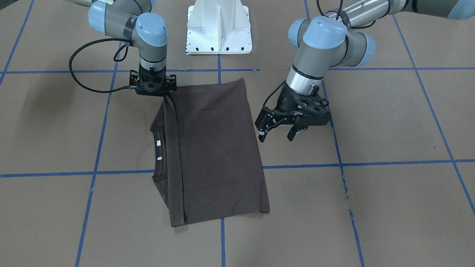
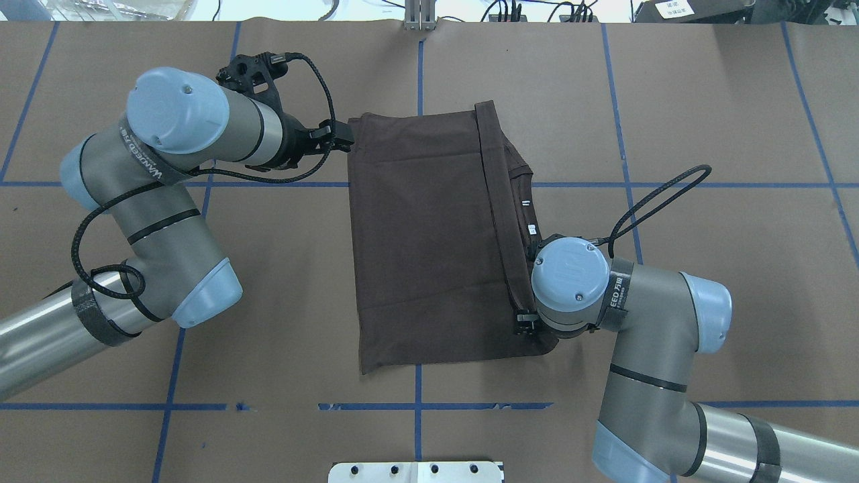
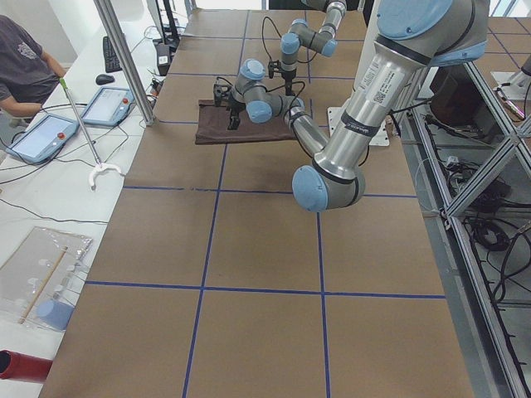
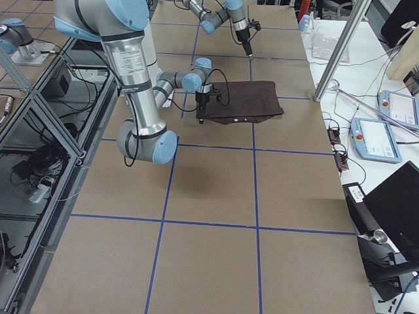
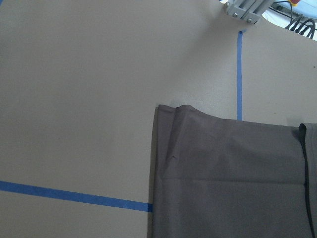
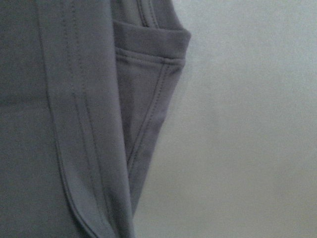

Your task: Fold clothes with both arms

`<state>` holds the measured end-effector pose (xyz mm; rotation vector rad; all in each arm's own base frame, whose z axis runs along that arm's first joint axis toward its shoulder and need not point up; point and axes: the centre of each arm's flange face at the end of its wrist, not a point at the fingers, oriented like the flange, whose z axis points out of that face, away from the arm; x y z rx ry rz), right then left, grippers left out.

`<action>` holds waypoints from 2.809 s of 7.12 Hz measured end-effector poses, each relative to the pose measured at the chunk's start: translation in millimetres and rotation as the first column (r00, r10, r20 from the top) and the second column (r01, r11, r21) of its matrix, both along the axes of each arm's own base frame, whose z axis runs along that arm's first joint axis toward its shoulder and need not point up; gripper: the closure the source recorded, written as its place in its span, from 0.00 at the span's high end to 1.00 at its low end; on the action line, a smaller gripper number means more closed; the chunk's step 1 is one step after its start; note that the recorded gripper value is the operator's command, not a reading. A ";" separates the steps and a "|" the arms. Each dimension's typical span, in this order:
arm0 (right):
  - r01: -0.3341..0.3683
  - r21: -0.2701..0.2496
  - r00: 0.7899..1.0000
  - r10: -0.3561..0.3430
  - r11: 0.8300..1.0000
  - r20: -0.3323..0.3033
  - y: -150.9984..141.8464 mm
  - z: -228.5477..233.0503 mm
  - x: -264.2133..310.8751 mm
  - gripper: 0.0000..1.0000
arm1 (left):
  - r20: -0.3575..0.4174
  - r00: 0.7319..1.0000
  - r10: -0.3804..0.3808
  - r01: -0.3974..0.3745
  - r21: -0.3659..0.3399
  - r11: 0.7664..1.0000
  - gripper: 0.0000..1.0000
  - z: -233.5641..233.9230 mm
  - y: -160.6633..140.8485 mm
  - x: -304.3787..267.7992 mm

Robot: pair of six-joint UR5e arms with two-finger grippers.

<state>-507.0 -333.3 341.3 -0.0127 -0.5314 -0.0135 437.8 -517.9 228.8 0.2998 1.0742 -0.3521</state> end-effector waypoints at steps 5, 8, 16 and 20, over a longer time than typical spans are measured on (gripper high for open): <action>0.001 0.008 1.000 -0.001 1.000 -0.026 -12.1 25.7 38.9 1.00 | -0.009 1.000 0.000 0.000 -0.002 1.000 1.00 -4.2 1.8 2.0; -0.005 0.036 0.998 0.003 0.999 0.061 -52.0 -24.7 32.9 1.00 | -0.010 1.000 0.001 -0.001 0.001 1.000 1.00 -4.7 2.0 2.0; 0.067 -0.012 0.997 -0.067 0.998 0.042 -50.6 -31.7 -28.4 1.00 | -0.015 1.000 0.004 -0.004 0.012 1.000 1.00 5.9 1.9 2.0; 0.047 -0.049 0.999 -0.046 0.998 0.015 -61.8 -6.6 -8.7 1.00 | -0.024 1.000 0.004 -0.003 0.018 1.000 1.00 3.7 2.6 1.2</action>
